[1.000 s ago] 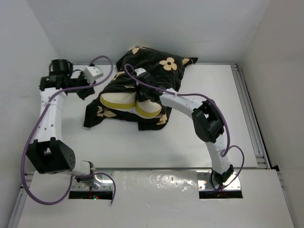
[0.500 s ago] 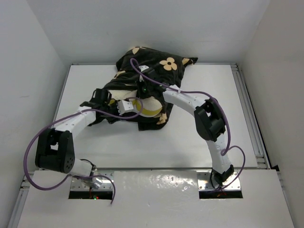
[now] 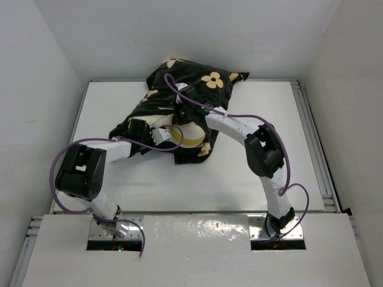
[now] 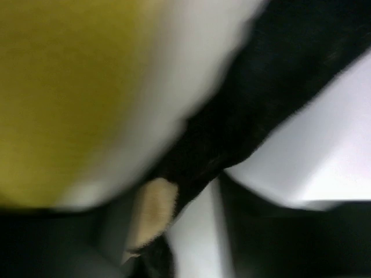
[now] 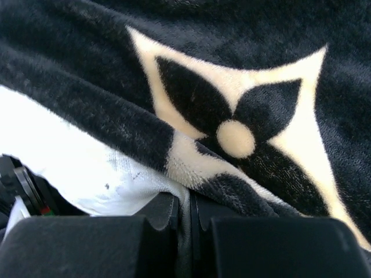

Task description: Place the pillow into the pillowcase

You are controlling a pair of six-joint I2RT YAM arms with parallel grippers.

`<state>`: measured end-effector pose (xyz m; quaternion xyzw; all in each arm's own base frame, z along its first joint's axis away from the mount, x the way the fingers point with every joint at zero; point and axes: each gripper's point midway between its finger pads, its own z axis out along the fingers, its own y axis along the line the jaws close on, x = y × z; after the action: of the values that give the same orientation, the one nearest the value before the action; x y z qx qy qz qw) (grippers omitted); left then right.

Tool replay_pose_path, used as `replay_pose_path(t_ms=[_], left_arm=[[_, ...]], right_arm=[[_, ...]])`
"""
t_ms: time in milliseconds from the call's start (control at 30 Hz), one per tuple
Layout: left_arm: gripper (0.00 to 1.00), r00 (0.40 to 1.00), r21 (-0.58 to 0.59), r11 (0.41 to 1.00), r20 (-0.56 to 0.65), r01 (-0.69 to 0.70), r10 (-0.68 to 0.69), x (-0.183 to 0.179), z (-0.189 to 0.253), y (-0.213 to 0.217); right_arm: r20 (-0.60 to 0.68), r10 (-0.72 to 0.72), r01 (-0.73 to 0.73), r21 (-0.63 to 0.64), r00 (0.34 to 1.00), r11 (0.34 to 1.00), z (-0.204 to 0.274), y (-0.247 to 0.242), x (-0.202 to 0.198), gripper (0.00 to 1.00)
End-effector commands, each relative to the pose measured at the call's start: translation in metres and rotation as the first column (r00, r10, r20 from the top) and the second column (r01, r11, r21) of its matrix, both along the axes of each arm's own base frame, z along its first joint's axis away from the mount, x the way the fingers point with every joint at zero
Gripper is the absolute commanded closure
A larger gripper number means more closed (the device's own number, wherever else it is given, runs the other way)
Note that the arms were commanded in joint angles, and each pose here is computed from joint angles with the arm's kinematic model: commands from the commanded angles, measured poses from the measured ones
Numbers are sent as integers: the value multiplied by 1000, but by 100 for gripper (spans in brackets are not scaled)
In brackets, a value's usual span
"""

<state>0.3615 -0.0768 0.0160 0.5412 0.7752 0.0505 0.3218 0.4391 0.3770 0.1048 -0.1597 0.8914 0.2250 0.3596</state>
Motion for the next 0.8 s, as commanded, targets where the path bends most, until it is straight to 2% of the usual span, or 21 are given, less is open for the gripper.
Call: replay_pose_path(t_ms=[0, 33, 67, 133, 167, 200, 233, 267, 333, 367, 433, 467, 500, 533, 667, 700, 733, 767], left_arm=[[72, 997, -15, 999, 63, -44, 44, 17, 3, -2], [84, 997, -38, 998, 62, -45, 48, 21, 9, -6], [100, 999, -41, 998, -7, -49, 48, 9, 6, -6], [100, 999, -106, 994, -41, -2, -3, 8, 26, -19], [100, 994, -104, 994, -99, 37, -48, -9, 37, -18], [100, 987, -151, 984, -120, 92, -111, -18, 49, -28], [100, 981, -138, 974, -56, 178, -188, -12, 84, -32], [100, 960, -128, 967, -150, 220, -238, -38, 86, -30], [100, 931, -101, 937, -121, 334, -344, -53, 124, -36], [100, 878, -71, 898, -191, 434, -439, -80, 124, -36], [100, 816, -29, 837, -208, 547, -540, -104, 134, -38], [100, 779, -39, 816, -273, 577, -564, -125, 130, -34], [100, 711, -53, 762, -323, 646, -625, -151, 129, -32], [100, 679, -68, 733, -329, 676, -657, -161, 130, -33], [100, 662, -131, 701, -246, 701, -708, -174, 146, -52], [100, 669, -139, 698, -207, 702, -714, -168, 159, -58], [100, 690, -173, 716, -192, 676, -698, -165, 167, -63], [100, 691, -231, 706, -155, 669, -706, -164, 178, -74]], right_arm=[[101, -101, 96, 59, 990, 994, 43, -12, 26, 100], [103, -101, 95, 59, 990, 994, 44, -12, 25, 100], [100, -109, 104, 58, 989, 993, 44, -15, 27, 100], [113, -112, 106, 62, 987, 992, 49, -17, 29, 100], [119, -115, 109, 62, 986, 992, 51, -17, 30, 100], [128, -132, 125, 65, 983, 990, 55, -18, 34, 100], [133, -144, 137, 63, 981, 989, 57, -21, 37, 100], [139, -158, 150, 65, 978, 987, 59, -23, 41, 100], [148, -200, 192, 65, 969, 979, 66, -28, 53, 100], [145, -216, 209, 64, 965, 976, 66, -31, 58, 100], [146, -238, 230, 69, 960, 971, 67, -32, 67, 100], [146, -243, 234, 75, 959, 969, 68, -31, 68, 100], [143, -255, 246, 76, 956, 966, 66, -32, 69, 100], [141, -262, 253, 79, 955, 964, 66, -31, 69, 100], [162, -243, 243, 22, 956, 970, 50, -22, 59, 100], [167, -234, 238, -3, 958, 971, 44, -20, 55, 100], [162, -202, 210, -34, 966, 977, 32, -9, 45, 100], [165, -161, 176, -80, 973, 981, 20, -5, 39, 100]])
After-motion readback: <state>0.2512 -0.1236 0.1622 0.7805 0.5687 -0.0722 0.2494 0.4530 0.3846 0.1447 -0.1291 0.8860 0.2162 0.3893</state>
